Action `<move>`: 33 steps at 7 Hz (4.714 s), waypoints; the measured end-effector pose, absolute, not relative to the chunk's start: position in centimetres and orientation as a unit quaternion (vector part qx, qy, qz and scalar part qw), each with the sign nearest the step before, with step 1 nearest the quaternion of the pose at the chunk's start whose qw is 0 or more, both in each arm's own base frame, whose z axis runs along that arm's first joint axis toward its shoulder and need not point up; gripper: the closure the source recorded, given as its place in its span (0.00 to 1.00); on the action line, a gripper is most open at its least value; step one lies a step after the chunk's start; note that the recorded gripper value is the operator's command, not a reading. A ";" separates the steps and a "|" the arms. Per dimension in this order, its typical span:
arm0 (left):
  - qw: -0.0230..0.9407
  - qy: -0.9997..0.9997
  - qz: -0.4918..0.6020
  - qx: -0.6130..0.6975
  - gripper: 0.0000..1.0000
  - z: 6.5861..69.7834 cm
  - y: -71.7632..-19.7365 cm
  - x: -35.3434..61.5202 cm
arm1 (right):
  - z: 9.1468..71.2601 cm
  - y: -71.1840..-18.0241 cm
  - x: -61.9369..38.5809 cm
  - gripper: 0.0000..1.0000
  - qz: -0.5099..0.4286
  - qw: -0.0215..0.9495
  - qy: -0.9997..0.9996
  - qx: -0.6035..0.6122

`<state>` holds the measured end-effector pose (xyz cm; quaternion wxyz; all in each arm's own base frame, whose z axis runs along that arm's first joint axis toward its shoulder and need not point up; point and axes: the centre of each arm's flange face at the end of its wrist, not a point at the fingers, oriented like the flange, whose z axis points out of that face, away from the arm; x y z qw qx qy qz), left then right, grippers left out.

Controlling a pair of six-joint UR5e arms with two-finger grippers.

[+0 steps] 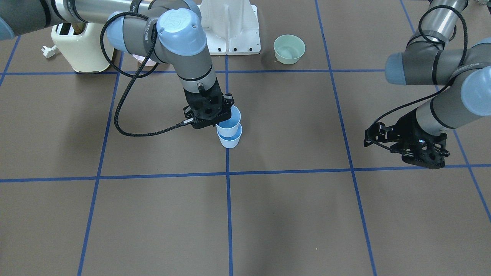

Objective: Stack blue cups with both arms

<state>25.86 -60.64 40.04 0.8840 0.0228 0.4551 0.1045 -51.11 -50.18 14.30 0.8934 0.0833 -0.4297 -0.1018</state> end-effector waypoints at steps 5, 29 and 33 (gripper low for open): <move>0.884 0.455 0.104 0.022 0.14 40.1 -60.7 25.9 | 14.4 -50.3 -51.4 1.00 -0.098 0.889 -0.439 0.085; 0.899 0.409 0.127 0.092 0.02 57.6 -49.4 -0.9 | 47.3 -59.4 -1.0 0.00 0.052 0.935 -0.335 0.103; 0.901 0.408 0.119 0.083 0.01 58.9 -48.2 -1.5 | 60.6 -49.5 5.9 0.00 0.070 0.931 -0.357 0.023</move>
